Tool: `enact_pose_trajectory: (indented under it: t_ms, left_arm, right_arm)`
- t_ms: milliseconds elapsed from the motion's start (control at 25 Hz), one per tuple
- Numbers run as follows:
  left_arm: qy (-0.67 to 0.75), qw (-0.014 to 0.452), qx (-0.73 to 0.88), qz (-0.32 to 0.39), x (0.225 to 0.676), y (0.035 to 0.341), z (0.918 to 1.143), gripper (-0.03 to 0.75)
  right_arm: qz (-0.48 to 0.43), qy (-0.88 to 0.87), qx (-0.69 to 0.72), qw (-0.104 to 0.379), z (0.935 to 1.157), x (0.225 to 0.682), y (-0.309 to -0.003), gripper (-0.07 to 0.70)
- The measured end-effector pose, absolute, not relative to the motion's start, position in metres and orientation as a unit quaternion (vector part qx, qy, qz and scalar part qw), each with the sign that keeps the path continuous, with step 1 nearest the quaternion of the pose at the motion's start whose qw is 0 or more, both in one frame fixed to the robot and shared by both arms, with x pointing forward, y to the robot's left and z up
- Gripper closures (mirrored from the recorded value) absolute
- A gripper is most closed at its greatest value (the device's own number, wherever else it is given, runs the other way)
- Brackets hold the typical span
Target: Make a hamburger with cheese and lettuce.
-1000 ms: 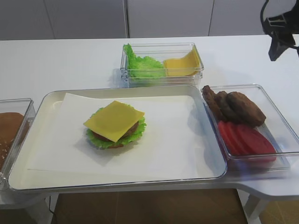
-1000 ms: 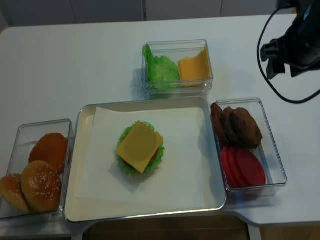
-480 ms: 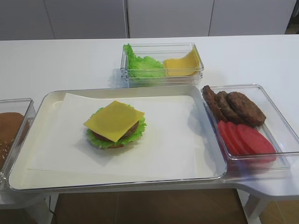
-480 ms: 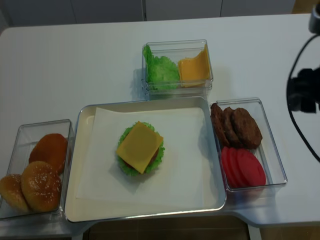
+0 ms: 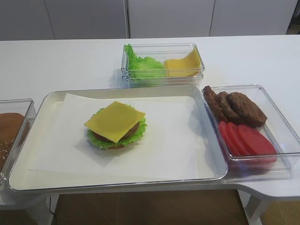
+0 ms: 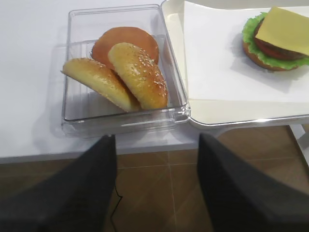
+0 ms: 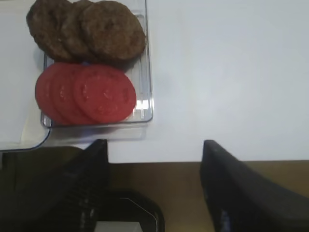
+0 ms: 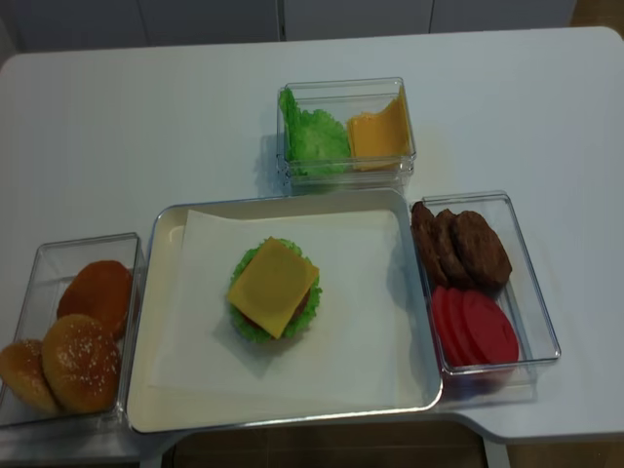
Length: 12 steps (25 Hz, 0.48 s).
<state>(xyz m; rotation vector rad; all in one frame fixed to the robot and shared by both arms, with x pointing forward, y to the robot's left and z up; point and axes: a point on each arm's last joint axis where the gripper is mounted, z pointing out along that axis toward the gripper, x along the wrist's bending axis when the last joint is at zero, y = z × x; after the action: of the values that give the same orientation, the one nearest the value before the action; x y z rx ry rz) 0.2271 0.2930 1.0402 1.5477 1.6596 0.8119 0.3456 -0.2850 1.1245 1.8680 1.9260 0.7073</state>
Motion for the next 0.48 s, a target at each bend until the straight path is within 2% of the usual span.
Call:
enact_pose_trajectory:
  t_ms: [480]
  left_arm:
    - [0.643, 0.358, 0.6, 0.315, 0.227, 0.293, 1.04, 0.313]
  right_arm:
    - [0.339, 0.654, 0.625, 0.258, 1.11, 0.244, -0.293, 0.181]
